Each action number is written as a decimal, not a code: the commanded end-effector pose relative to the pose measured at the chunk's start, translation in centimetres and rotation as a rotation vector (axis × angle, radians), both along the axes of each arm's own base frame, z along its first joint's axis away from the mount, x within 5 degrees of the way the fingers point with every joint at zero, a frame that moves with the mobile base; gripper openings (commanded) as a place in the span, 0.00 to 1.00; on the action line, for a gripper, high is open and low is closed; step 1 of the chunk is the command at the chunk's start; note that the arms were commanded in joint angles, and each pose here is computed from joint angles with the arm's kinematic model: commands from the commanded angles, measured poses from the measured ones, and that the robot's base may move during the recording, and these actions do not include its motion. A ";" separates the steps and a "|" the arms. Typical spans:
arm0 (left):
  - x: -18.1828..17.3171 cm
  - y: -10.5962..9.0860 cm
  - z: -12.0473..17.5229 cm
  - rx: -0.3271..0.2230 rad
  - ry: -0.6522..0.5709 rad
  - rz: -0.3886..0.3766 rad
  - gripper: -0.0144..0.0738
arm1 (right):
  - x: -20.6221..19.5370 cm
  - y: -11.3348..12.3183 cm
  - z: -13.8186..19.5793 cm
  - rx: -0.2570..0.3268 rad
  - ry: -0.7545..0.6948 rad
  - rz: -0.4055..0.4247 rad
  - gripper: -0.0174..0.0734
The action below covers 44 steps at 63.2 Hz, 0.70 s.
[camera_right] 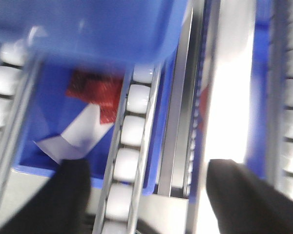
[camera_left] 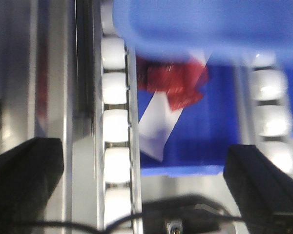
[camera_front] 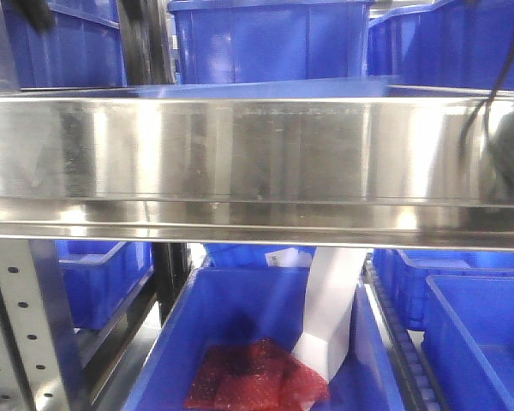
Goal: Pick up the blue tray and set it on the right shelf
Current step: 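Open both grippers to release the tray on the shelf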
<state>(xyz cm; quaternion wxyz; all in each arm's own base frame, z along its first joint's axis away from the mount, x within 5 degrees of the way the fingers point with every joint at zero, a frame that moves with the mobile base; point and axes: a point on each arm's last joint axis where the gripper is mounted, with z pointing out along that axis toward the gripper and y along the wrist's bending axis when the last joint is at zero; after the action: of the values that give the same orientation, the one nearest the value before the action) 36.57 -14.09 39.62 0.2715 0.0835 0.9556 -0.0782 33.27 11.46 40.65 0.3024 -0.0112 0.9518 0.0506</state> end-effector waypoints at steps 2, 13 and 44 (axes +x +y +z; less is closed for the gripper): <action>-4.4 0.8 5.5 -0.015 -0.129 -0.060 0.72 | -3.5 -1.4 4.3 0.014 -0.179 0.032 0.58; -8.4 0.9 6.9 -0.013 -0.200 -0.143 0.42 | -8.1 -3.1 4.6 0.020 -0.253 0.060 0.25; -21.3 5.8 -0.2 -0.159 -0.525 -0.191 0.11 | -21.0 -7.6 -3.9 0.053 -0.510 0.140 0.25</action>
<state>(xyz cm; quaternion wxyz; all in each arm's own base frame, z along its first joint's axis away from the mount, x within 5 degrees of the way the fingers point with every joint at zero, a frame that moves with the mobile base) 17.14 -9.04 39.39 0.4309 0.1735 0.8765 -0.1267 13.69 4.36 36.70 0.4579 -0.0618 0.8825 0.0884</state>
